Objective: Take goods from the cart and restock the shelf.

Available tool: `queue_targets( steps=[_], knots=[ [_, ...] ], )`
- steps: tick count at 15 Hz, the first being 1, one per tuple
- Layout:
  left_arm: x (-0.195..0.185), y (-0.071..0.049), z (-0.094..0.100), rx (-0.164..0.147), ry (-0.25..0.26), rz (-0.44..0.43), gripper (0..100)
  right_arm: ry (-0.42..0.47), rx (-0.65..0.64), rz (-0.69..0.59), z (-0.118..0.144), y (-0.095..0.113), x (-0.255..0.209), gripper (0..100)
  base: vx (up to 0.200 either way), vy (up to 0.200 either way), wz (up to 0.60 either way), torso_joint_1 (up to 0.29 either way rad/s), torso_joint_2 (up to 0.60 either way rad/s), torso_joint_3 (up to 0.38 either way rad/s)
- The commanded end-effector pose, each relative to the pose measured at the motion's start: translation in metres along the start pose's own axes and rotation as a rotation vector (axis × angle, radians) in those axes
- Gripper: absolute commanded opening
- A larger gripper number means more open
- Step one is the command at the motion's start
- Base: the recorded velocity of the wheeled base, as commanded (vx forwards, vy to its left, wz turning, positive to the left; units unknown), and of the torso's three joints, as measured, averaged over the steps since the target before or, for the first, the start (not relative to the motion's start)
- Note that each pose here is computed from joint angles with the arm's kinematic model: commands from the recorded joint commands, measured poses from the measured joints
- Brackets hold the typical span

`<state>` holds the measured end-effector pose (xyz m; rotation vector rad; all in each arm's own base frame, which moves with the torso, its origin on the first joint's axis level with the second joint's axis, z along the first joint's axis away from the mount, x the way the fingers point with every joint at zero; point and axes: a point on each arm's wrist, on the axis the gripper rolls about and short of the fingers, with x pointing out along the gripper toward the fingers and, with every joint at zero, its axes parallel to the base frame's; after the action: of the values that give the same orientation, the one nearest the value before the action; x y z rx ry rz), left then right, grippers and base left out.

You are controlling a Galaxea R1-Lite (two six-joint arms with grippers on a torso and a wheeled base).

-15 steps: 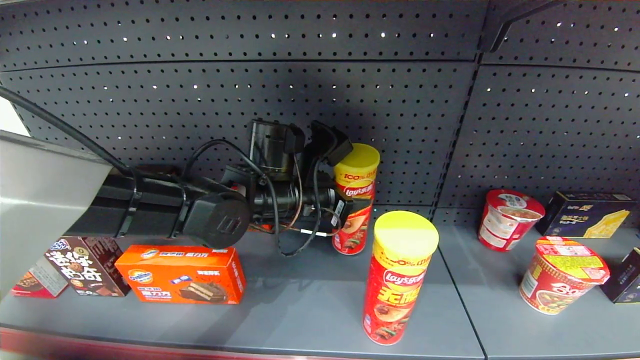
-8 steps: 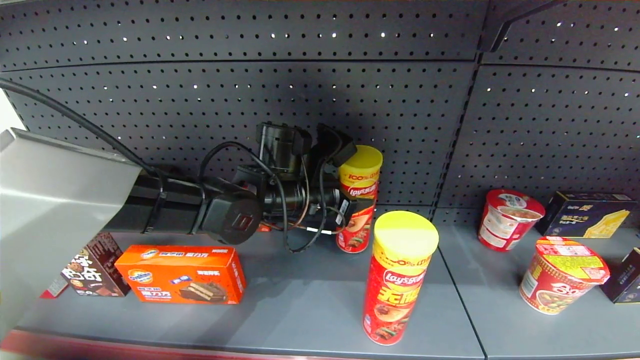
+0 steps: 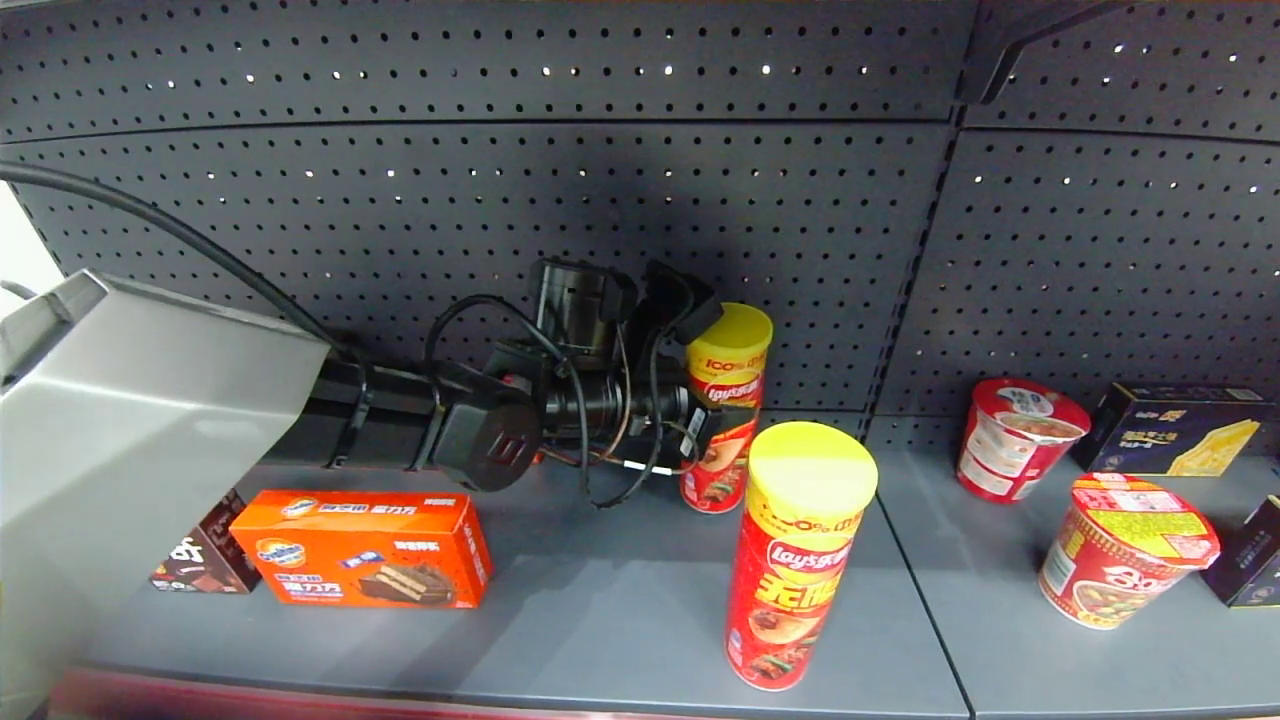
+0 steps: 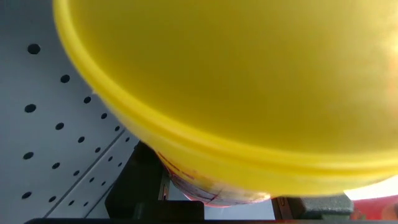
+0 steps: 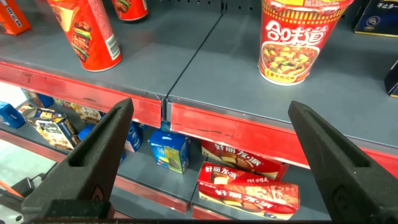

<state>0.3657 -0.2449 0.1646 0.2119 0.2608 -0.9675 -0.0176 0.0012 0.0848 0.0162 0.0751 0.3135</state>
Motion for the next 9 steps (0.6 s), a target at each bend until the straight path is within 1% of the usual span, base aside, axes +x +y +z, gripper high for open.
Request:
queue_targets(
  steps=[1, 9],
  knots=[
    [0.0035, 0.0007, -0.0019, -0.001, 0.002, -0.002, 0, 0.001, 0.0, 0.0, 0.0001, 0.0, 0.0001, 100, 0.0, 0.0, 0.0, 0.0, 0.0, 0.0],
    [0.0103, 0.0002, -0.01, -0.006, 0.021, -0.013, 0, 0.001, 0.0, 0.0, 0.0001, 0.0, 0.0001, 100, 0.0, 0.0, 0.0, 0.0, 0.0, 0.0]
  ],
)
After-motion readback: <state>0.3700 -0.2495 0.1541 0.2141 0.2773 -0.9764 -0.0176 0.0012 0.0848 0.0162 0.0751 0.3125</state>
